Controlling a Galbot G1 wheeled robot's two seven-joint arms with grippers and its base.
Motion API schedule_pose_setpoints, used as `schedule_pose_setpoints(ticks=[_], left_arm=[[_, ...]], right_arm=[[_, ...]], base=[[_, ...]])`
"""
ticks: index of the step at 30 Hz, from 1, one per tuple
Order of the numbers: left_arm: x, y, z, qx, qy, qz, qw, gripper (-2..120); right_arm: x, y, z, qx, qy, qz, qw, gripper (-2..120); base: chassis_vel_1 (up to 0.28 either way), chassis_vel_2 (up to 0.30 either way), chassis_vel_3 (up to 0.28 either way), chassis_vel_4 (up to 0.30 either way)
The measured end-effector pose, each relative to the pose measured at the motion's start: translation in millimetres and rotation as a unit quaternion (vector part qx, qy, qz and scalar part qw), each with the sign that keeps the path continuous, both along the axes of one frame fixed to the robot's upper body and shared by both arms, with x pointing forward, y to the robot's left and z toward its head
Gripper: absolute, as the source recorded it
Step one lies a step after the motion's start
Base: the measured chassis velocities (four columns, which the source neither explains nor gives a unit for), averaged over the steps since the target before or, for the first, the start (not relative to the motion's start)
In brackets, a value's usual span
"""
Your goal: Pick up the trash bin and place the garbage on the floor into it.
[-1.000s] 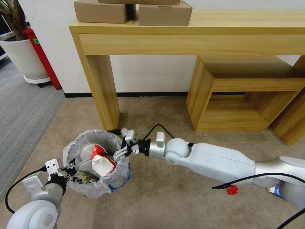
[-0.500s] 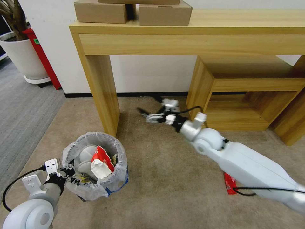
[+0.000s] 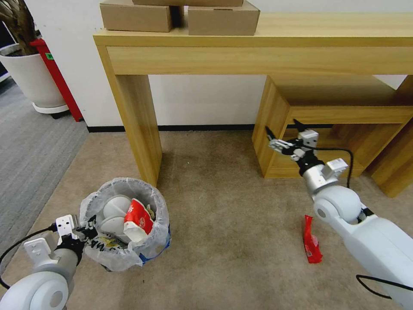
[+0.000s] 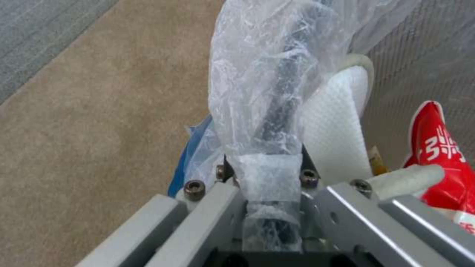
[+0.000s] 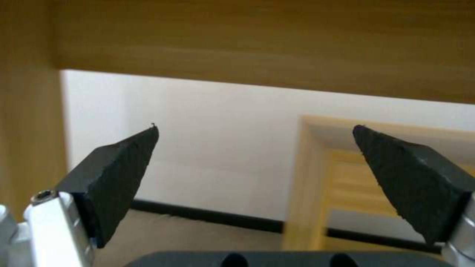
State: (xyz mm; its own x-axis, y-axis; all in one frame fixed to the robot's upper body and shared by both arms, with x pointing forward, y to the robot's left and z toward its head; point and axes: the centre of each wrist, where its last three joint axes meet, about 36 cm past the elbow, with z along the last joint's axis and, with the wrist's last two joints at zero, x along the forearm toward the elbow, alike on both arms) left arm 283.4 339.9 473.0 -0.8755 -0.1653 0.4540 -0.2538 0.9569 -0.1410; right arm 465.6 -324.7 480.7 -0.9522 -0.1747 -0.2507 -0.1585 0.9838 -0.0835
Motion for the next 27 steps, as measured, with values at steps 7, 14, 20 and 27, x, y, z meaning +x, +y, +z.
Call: schedule_pose_setpoints(ticks=[7, 14, 20, 27], left_arm=[[1, -1, 0, 0.001, 0.001, -0.006, 1.0, 1], [-3, -2, 3, 0.003, 0.003, -0.01, 0.9999, 1], [-3, -3, 3, 0.003, 0.003, -0.011, 0.9999, 1], [-3, -5, 3, 0.002, 0.004, -0.014, 0.9999, 1]], right_arm=[[-9, 3, -13, 0.013, 0.006, -0.016, 1.0, 100], [-9, 4, -14, 0.016, 0.005, -0.016, 1.0, 100], [-13, -1, -15, 0.019, 0.001, -0.027, 0.999, 100], [-24, -9, -25, 0.02, 0.001, -0.047, 0.999, 100]], base=[[-0.033, -0.023, -0.031, -0.032], [-0.069, -0.064, -0.072, -0.086], [-0.103, -0.102, -0.094, -0.1], [-0.126, -0.121, -0.122, -0.121]])
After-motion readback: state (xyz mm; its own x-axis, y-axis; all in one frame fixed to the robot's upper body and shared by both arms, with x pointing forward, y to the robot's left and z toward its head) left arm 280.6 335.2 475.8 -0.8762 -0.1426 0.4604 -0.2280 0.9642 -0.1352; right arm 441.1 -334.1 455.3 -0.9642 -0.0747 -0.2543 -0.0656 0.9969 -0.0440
